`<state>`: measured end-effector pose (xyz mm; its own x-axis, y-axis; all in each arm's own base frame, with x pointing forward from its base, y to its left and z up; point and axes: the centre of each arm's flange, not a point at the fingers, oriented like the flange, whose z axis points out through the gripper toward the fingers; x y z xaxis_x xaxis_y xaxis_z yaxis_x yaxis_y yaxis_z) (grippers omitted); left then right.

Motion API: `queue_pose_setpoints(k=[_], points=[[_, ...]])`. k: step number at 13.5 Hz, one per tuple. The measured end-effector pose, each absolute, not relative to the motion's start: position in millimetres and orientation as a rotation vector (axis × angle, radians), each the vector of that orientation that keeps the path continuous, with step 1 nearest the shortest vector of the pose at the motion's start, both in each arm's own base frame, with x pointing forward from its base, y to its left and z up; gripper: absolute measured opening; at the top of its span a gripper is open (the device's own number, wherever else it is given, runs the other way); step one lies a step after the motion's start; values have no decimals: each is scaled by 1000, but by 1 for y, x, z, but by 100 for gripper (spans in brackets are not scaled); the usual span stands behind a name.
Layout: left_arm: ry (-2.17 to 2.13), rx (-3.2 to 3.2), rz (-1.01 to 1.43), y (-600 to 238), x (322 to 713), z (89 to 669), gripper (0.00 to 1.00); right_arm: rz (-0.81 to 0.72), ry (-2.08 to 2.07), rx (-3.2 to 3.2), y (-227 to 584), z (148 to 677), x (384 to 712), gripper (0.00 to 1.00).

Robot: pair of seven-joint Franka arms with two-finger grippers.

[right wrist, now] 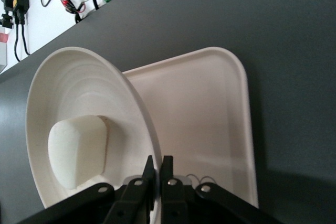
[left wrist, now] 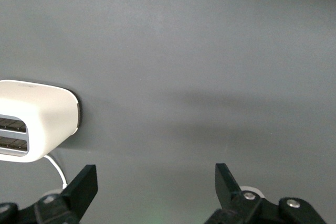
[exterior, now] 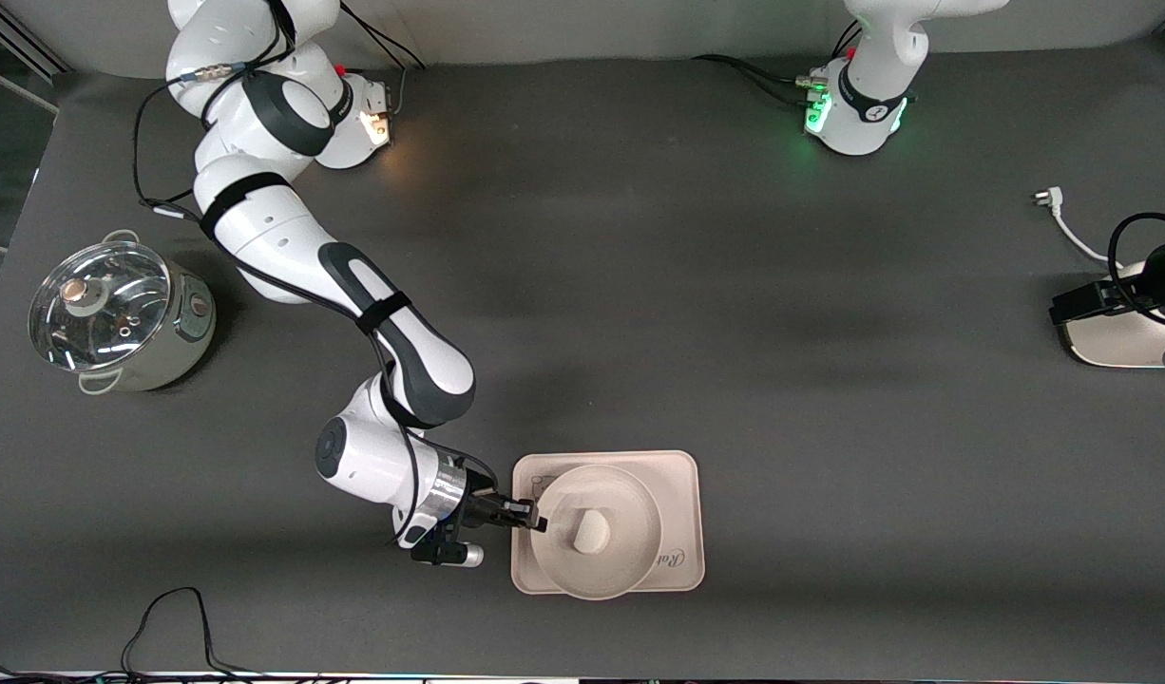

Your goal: Place bun in plate and plate on tray

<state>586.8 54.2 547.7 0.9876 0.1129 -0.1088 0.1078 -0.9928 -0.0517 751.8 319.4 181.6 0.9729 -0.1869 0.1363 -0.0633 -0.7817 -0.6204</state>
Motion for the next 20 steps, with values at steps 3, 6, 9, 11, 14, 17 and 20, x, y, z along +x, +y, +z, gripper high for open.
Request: queue_pose_setpoints(k=[3,6,9,11,14,17,20], points=[[-156,-3093,165,54,586,551,100,-298,120,-2500,322,196,755,43],[-160,-3093,161,54,586,552,100,-222,34,-2626,328,247,753,76],[-184,-3093,155,63,584,555,100,-159,-19,-2746,292,345,752,100],[-220,-3099,143,76,577,566,100,-162,-9,-2840,242,414,742,100],[-243,-3116,138,81,565,580,100,-194,72,-2945,149,497,698,100],[-216,-3120,155,71,565,576,100,-204,188,-3017,46,552,619,100],[-163,-3122,186,52,563,566,100,-163,247,-3030,13,584,544,100]])
